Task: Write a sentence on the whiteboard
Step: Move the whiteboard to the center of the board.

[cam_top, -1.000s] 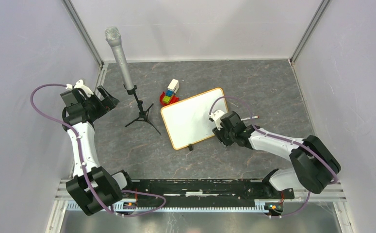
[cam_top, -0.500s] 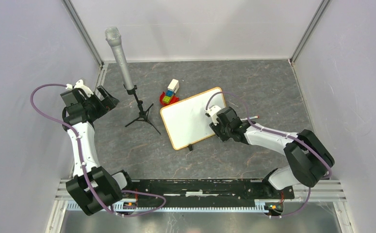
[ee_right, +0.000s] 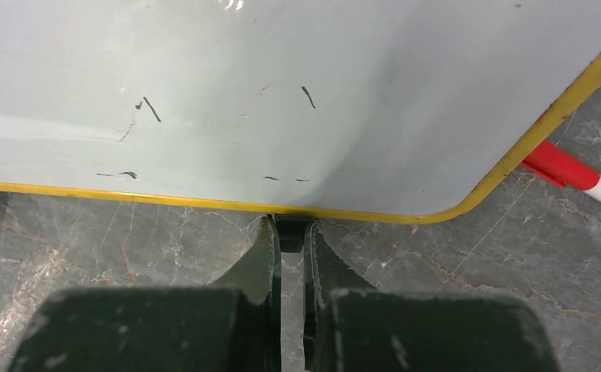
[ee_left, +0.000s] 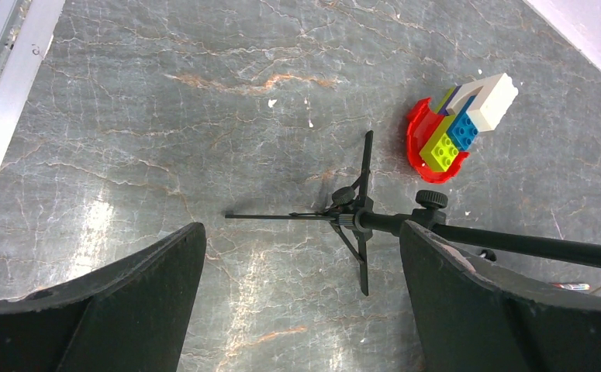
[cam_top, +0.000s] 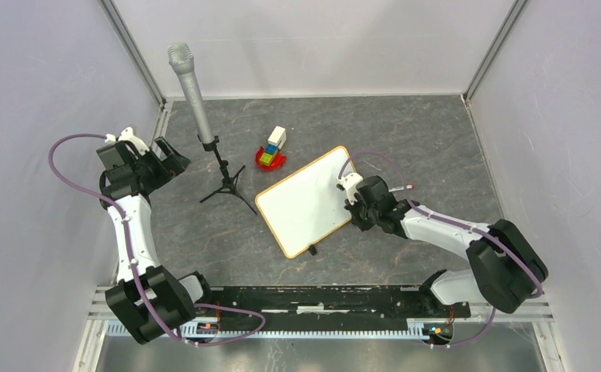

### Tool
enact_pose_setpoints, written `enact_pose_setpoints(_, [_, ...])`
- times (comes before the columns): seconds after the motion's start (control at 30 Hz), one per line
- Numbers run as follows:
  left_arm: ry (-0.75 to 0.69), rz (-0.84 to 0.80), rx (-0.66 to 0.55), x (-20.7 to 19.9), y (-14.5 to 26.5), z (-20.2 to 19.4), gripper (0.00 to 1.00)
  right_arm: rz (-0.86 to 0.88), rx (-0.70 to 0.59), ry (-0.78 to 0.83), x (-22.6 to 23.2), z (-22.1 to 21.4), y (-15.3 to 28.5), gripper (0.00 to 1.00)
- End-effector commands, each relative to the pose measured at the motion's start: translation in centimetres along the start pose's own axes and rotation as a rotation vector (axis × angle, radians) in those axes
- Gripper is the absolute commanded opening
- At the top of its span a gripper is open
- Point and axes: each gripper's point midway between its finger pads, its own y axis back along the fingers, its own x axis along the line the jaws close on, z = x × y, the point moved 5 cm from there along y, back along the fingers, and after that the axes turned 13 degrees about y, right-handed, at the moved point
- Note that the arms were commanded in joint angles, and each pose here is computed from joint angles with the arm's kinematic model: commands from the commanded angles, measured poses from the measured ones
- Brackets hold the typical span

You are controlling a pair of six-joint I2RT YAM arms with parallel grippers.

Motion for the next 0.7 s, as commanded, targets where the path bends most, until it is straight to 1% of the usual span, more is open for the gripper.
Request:
enact_pose_setpoints(0.0, [0.021,-0.033,-0.055,-1.1,0.4,1.6,1.00,0.085,0.111,0.010,1.9,-3.9,1.1,0.00])
enact_pose_setpoints(0.1, [0.019,-0.038,-0.060,-1.3,0.5,1.7,1.00,0.080,0.126,0.011,2.0,-4.9,1.9,0.00])
enact_pose_setpoints(0.23, [0.021,-0.037,-0.066,-1.4,0.7,1.8,1.00,0.083,0.173,-0.037,2.4,-5.7,2.9,0.02])
enact_pose_setpoints(0.37, [0.021,-0.035,-0.074,-1.5,0.8,2.0,1.00,0.117,0.202,-0.074,3.2,-6.7,3.8,0.01])
enact_pose_setpoints(0.43, [0.021,-0.032,-0.076,-1.5,0.8,2.0,1.00,0.112,0.222,-0.120,3.5,-7.4,4.2,0.00])
enact_pose_setpoints(0.47, [0.022,-0.031,-0.077,-1.4,0.8,2.0,1.00,0.127,0.230,-0.138,3.9,-7.7,4.4,0.01])
enact_pose_setpoints(0.67, [0.031,-0.035,-0.076,-1.4,0.5,2.1,1.00,0.207,0.210,-0.201,5.3,-7.9,4.7,0.20])
